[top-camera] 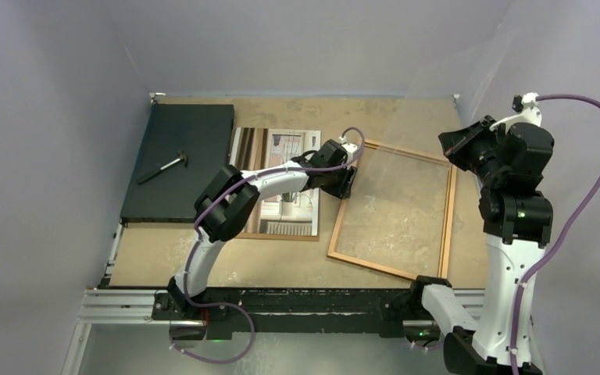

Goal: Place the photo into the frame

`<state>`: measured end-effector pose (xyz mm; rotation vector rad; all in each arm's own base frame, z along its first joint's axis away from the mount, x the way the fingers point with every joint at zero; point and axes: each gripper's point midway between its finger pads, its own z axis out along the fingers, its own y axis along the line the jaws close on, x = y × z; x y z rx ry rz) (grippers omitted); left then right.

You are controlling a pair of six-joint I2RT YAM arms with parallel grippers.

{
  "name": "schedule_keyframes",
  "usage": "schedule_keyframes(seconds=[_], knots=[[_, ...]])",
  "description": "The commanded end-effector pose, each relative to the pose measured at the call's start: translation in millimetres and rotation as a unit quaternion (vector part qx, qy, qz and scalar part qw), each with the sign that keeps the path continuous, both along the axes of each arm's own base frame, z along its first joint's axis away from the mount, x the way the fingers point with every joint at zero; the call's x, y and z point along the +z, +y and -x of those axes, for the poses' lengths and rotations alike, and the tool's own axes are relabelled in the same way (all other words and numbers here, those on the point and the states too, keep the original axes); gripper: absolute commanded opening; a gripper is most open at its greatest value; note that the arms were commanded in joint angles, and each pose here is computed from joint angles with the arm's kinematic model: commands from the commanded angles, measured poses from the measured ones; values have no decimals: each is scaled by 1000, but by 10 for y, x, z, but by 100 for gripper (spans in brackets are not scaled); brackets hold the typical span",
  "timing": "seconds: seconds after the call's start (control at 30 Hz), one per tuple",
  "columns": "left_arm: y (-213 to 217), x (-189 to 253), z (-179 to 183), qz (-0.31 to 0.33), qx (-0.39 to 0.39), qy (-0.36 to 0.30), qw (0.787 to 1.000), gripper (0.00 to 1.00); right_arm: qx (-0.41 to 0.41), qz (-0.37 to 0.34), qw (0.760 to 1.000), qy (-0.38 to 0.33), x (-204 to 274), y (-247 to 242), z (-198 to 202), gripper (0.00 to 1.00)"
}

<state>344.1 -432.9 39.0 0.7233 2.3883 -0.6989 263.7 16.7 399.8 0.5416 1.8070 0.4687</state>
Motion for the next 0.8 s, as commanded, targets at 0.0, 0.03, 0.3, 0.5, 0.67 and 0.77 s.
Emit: schedule_keyframes(seconds=[0.0,0.03,0.3,0.5,0.67,0.77], knots=[[-57,138,-206,-4,8,-54,998,47,-1,5,1000,-15,53,-11,-14,0],[-80,101,-175,-5,2,-52,999,47,1,5,1000,-15,45,-5,-15,0],[-224,-245,118,-18,-24,-23,999,41,1,3,1000,-11,-23,-1,-7,0],[-100,-117,-79,-50,16,-70,996,11,-1,3,1000,-12,-35,-7,-4,0],[-52,369,-265,-48,32,-137,989,0,-2,0,1000,-20,8,-2,5,0],[-7,687,-337,-44,37,-172,983,0,-2,-3,1000,-27,51,6,14,0]])
